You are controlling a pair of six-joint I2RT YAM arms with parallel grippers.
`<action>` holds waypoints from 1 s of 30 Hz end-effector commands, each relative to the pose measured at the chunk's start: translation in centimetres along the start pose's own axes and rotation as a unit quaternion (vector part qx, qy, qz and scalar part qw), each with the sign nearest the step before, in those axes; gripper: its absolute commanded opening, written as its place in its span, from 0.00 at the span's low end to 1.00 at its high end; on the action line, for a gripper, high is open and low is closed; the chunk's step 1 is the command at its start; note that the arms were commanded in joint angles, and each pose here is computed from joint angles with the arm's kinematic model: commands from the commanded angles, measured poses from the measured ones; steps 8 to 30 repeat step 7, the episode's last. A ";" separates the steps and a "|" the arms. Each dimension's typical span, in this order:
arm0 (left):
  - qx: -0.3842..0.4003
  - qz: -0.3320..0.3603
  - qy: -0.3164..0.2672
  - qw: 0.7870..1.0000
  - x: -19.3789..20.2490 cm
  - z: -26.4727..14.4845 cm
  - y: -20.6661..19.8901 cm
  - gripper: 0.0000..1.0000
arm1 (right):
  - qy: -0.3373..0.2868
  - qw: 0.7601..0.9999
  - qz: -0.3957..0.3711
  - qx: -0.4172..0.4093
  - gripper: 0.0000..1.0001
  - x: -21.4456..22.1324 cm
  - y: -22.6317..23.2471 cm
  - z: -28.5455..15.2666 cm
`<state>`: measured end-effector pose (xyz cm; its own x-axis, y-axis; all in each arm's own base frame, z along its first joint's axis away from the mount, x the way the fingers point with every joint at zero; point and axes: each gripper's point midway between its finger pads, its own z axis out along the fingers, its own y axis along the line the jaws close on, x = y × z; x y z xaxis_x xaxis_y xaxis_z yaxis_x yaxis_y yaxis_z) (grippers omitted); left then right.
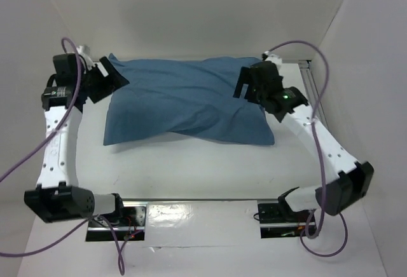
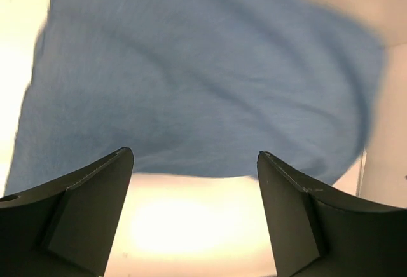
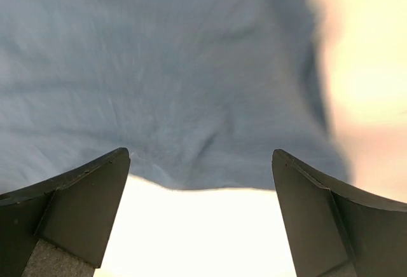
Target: Put the pillow into the pillowcase
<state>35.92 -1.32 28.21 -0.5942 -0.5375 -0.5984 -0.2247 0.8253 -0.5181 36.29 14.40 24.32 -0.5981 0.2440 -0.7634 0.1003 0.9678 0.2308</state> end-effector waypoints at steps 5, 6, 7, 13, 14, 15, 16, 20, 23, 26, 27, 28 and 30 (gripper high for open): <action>0.098 0.080 -0.111 0.986 -2.4 -9.2 -6.3 0.92 | -0.129 0.978 0.033 0.162 1.00 -5.4 -8.7 -9.0; 0.105 0.083 -0.106 0.985 -1.9 -9.1 -6.4 0.92 | -0.144 0.975 0.043 0.163 1.00 -5.7 -9.6 -10.3; 0.112 0.085 -0.110 0.984 -1.7 -9.3 -6.6 0.92 | -0.148 0.973 0.043 0.171 1.00 -5.1 -10.2 -10.5; 0.112 0.085 -0.110 0.984 -1.7 -9.3 -6.6 0.92 | -0.148 0.973 0.043 0.171 1.00 -5.1 -10.2 -10.5; 0.112 0.085 -0.110 0.984 -1.7 -9.3 -6.6 0.92 | -0.148 0.973 0.043 0.171 1.00 -5.1 -10.2 -10.5; 0.112 0.085 -0.110 0.984 -1.7 -9.3 -6.6 0.92 | -0.148 0.973 0.043 0.171 1.00 -5.1 -10.2 -10.5; 0.112 0.085 -0.110 0.984 -1.7 -9.3 -6.6 0.92 | -0.148 0.973 0.043 0.171 1.00 -5.1 -10.2 -10.5; 0.112 0.085 -0.110 0.984 -1.7 -9.3 -6.6 0.92 | -0.148 0.973 0.043 0.171 1.00 -5.1 -10.2 -10.5; 0.112 0.085 -0.110 0.984 -1.7 -9.3 -6.6 0.92 | -0.148 0.973 0.043 0.171 1.00 -5.1 -10.2 -10.5; 0.112 0.085 -0.110 0.984 -1.7 -9.3 -6.6 0.92 | -0.148 0.973 0.043 0.171 1.00 -5.1 -10.2 -10.5; 0.112 0.085 -0.110 0.984 -1.7 -9.3 -6.6 0.92 | -0.148 0.973 0.043 0.171 1.00 -5.1 -10.2 -10.5; 0.112 0.085 -0.110 0.984 -1.7 -9.3 -6.6 0.92 | -0.148 0.973 0.043 0.171 1.00 -5.1 -10.2 -10.5; 0.112 0.085 -0.110 0.984 -1.7 -9.3 -6.6 0.92 | -0.148 0.973 0.043 0.171 1.00 -5.1 -10.2 -10.5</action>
